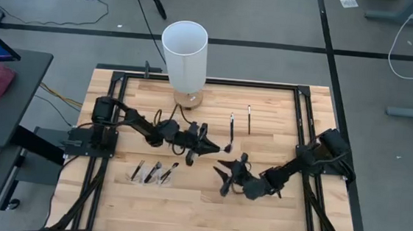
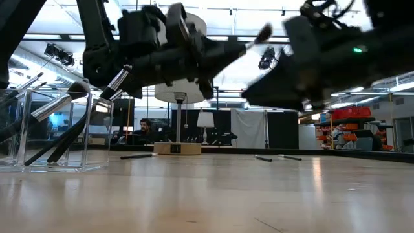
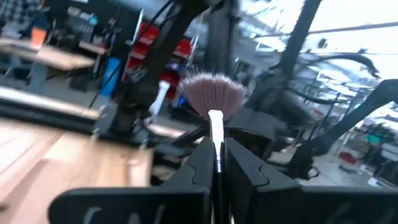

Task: Put items in baskets/containers
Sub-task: Put the highlighter brush in the transparent organizer

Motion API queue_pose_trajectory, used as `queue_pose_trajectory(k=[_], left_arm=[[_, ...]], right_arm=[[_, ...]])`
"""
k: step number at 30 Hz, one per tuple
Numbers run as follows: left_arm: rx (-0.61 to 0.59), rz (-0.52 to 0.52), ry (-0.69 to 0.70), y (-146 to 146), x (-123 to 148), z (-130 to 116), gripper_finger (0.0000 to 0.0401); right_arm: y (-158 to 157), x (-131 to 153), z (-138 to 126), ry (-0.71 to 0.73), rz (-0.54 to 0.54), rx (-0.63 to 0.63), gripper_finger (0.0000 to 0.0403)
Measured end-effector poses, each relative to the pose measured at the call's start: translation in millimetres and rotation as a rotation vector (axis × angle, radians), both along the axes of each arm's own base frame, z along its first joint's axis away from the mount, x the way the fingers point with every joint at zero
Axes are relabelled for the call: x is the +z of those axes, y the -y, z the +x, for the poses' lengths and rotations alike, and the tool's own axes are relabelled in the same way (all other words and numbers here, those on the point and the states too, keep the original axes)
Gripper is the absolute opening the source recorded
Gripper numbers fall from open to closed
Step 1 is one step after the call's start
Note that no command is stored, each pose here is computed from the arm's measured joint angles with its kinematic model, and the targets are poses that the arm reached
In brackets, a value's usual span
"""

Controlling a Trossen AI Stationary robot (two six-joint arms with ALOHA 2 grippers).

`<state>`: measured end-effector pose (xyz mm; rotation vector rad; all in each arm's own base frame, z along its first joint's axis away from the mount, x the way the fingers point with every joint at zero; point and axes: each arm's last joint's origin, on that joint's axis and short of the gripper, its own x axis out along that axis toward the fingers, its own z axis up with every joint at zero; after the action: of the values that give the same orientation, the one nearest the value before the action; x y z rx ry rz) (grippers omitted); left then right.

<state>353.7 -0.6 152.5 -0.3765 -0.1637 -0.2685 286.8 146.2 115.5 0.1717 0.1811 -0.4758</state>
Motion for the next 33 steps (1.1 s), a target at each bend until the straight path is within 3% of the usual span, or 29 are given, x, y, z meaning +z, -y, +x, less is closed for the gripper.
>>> queue_pose_trajectory(k=[11, 21, 33], left_arm=[[-0.03, -0.004, 0.111, 23.0, 12.4, -0.1, 0.0022], [-0.069, 0.025, 0.184, 35.0, 28.2, 10.3, 0.0025], [-0.083, 0.029, 0.184, 36.6, 29.1, 11.0, 0.0025]], right_arm=[[7.4, 37.3, 12.6, 0.271, -0.157, 0.051, 0.0149], [11.5, 45.9, 23.2, 0.294, -0.198, 0.086, 0.0142], [8.3, 48.5, 24.2, 0.289, -0.238, 0.104, 0.0011]])
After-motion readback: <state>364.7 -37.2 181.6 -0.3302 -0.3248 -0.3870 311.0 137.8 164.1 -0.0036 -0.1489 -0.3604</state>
